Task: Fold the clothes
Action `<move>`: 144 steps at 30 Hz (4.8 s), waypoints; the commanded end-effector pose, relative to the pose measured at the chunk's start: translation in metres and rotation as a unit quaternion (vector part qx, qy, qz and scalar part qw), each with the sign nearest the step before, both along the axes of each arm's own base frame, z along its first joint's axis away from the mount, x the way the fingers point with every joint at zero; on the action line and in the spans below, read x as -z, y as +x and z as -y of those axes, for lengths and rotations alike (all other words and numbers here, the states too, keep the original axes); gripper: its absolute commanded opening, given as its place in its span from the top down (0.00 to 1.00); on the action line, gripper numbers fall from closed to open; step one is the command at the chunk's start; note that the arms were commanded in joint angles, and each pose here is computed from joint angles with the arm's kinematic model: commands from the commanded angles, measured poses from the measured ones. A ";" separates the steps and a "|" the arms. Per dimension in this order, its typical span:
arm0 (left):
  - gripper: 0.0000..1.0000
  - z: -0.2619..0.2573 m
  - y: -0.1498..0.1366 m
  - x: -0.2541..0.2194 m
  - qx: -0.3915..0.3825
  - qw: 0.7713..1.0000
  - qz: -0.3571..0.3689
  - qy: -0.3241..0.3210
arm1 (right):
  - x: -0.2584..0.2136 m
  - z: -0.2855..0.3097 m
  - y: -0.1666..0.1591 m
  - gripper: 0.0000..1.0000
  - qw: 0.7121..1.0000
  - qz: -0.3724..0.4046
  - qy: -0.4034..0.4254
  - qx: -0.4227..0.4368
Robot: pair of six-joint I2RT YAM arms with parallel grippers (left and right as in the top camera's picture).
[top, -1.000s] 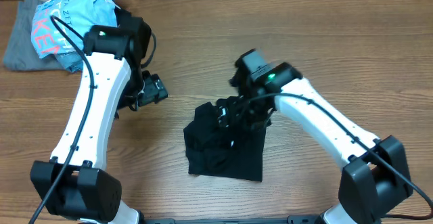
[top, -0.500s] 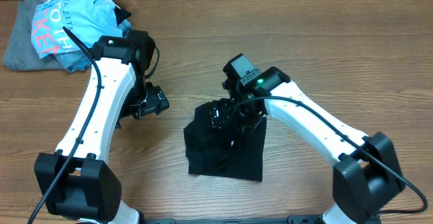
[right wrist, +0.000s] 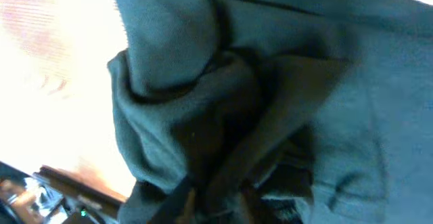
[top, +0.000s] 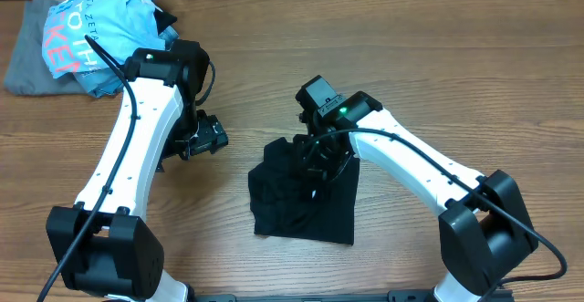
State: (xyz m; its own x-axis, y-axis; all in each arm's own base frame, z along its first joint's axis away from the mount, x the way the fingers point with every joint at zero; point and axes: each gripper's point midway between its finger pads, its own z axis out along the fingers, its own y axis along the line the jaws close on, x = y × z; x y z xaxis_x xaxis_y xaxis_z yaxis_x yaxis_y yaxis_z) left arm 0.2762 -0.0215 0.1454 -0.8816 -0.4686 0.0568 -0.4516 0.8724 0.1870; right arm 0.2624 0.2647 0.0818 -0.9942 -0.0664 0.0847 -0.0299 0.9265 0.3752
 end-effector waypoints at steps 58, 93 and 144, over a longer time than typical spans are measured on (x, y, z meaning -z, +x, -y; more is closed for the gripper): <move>0.00 -0.002 0.008 0.002 0.033 0.999 0.013 0.003 | -0.105 0.168 -0.015 0.36 0.983 0.066 -0.012 0.169; 0.00 -0.001 0.010 0.003 0.042 0.999 0.016 -0.002 | 0.014 0.022 -0.032 0.44 0.988 0.006 -0.095 0.123; 0.00 0.000 0.012 0.003 0.049 0.999 0.018 -0.004 | -0.044 0.175 -0.038 0.03 0.953 0.074 -0.237 0.172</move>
